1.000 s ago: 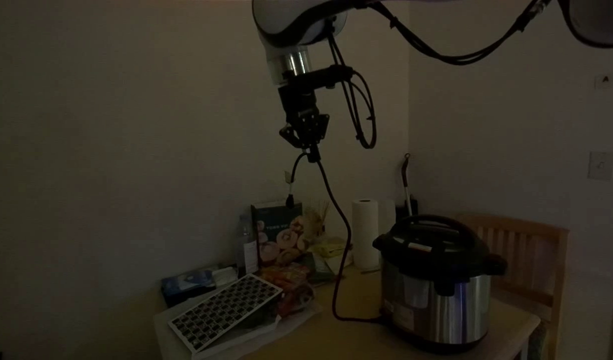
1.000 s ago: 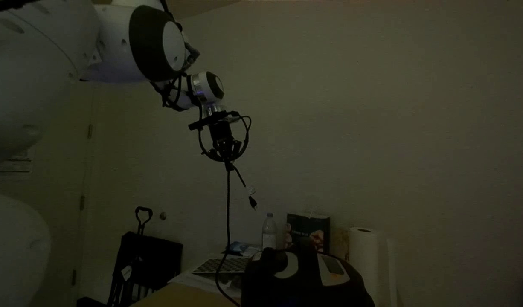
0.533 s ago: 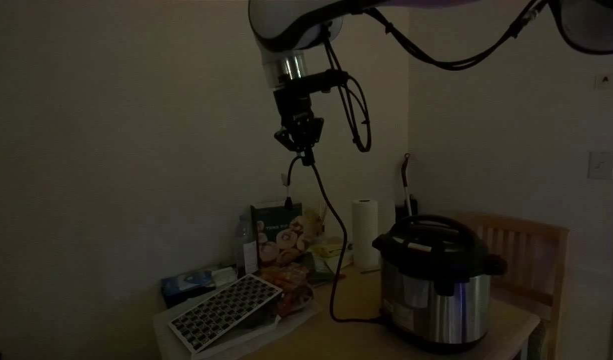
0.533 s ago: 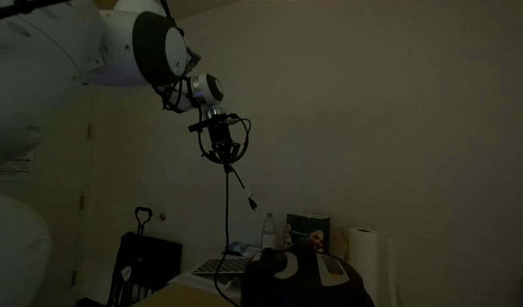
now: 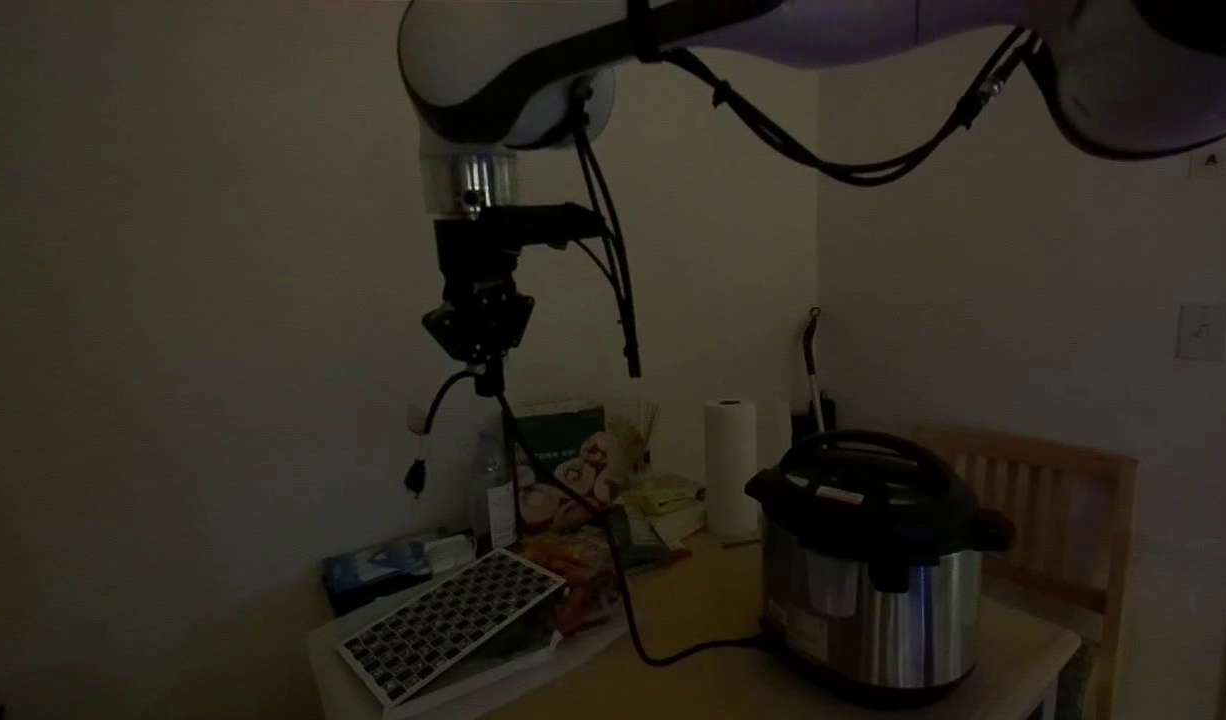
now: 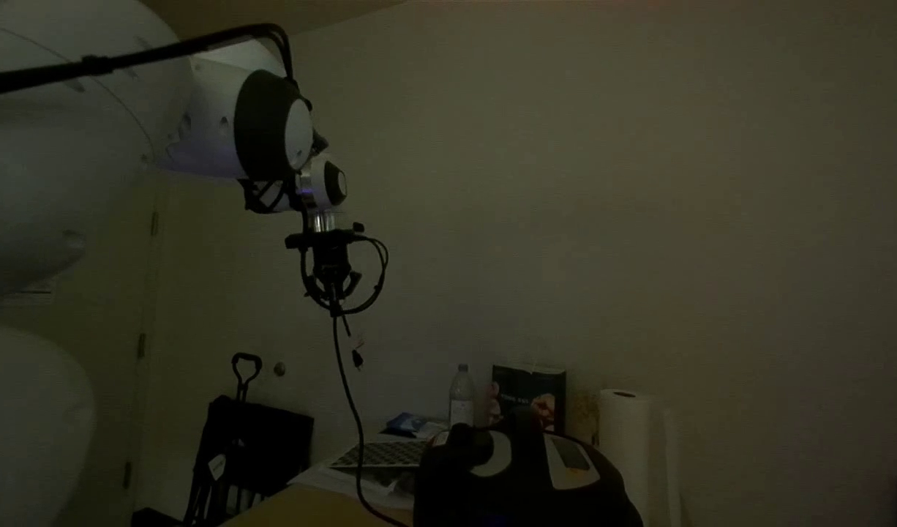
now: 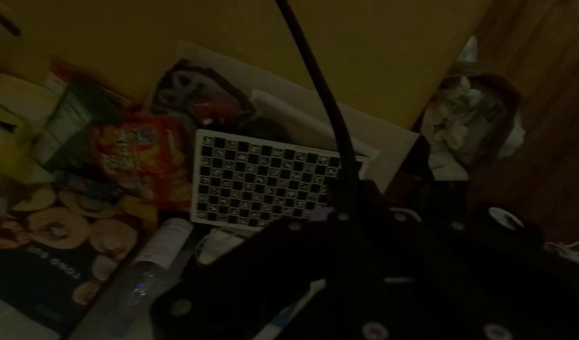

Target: Put the cable of the cooker to the side

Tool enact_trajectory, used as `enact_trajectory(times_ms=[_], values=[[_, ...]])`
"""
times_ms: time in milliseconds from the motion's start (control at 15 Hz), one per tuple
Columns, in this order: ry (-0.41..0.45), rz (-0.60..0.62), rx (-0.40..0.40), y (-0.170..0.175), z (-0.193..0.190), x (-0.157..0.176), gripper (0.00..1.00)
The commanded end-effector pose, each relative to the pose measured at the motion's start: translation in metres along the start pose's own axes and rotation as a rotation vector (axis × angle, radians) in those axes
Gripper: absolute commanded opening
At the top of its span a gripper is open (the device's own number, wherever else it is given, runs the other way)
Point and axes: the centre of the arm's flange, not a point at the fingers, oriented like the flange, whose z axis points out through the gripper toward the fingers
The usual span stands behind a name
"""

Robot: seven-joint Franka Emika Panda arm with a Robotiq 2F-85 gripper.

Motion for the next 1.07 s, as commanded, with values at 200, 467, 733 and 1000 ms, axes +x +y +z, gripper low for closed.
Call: enact_trajectory(times_ms=[200, 467, 733, 1000], values=[[-0.022, -0.049, 0.033, -0.01, 0.015, 0.002, 0.09], [-0.055, -0.137, 0.034, -0.032, 0.025, 0.017, 0.07], [-0.143, -0.329, 0.11, -0.076, 0.059, 0.024, 0.07], [-0.208, -0.47, 0.17, -0.094, 0.084, 0.013, 0.07]])
